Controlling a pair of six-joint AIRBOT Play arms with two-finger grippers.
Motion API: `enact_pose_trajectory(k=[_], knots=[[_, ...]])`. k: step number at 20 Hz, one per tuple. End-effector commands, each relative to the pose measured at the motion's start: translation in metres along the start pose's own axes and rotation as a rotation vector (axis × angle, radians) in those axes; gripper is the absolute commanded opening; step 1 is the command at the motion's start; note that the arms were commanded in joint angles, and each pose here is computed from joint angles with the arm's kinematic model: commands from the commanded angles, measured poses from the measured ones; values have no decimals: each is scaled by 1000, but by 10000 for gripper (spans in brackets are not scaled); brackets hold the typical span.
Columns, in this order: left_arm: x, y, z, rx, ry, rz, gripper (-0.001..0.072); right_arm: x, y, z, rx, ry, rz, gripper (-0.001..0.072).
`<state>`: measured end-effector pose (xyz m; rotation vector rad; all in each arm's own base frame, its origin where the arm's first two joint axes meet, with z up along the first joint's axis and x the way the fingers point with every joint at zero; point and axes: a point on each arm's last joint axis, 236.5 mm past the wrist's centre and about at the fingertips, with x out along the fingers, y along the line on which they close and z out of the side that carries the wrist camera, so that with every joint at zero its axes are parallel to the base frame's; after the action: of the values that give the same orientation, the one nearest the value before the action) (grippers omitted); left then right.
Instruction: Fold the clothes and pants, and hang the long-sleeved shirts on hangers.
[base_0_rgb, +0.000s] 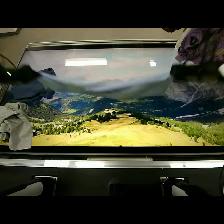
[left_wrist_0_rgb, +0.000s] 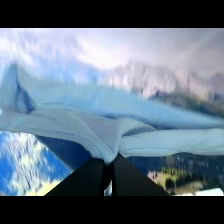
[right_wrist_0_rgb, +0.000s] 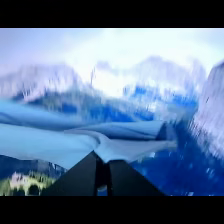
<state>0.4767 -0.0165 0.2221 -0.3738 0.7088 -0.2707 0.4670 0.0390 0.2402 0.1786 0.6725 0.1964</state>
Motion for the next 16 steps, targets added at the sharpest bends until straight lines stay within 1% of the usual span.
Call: enact_pose_trajectory(k=[1,2,4,7,9,11,13,14,16], knots=[[-138,-58,105,161,-360,125,10,-143,31,106,-40,-340,-76,36],[-178,-73,114,198,-443,151,10,-182,43,116,-38,-419,-63,36],[-237,-92,106,230,-541,198,11,-258,60,116,-46,-554,-53,36],[-298,-105,75,212,-628,249,11,-352,70,99,-6,-714,-65,35],[-326,-108,59,173,-678,273,12,-384,67,90,5,-771,-96,35],[-338,-104,54,174,-698,309,12,-384,61,82,48,-749,-109,35],[-325,-93,58,169,-670,332,12,-348,51,75,97,-638,-119,35],[-307,-85,60,157,-629,325,12,-318,43,70,116,-552,-135,36],[-244,-74,55,173,-470,265,13,-251,24,57,143,-372,-172,36]])
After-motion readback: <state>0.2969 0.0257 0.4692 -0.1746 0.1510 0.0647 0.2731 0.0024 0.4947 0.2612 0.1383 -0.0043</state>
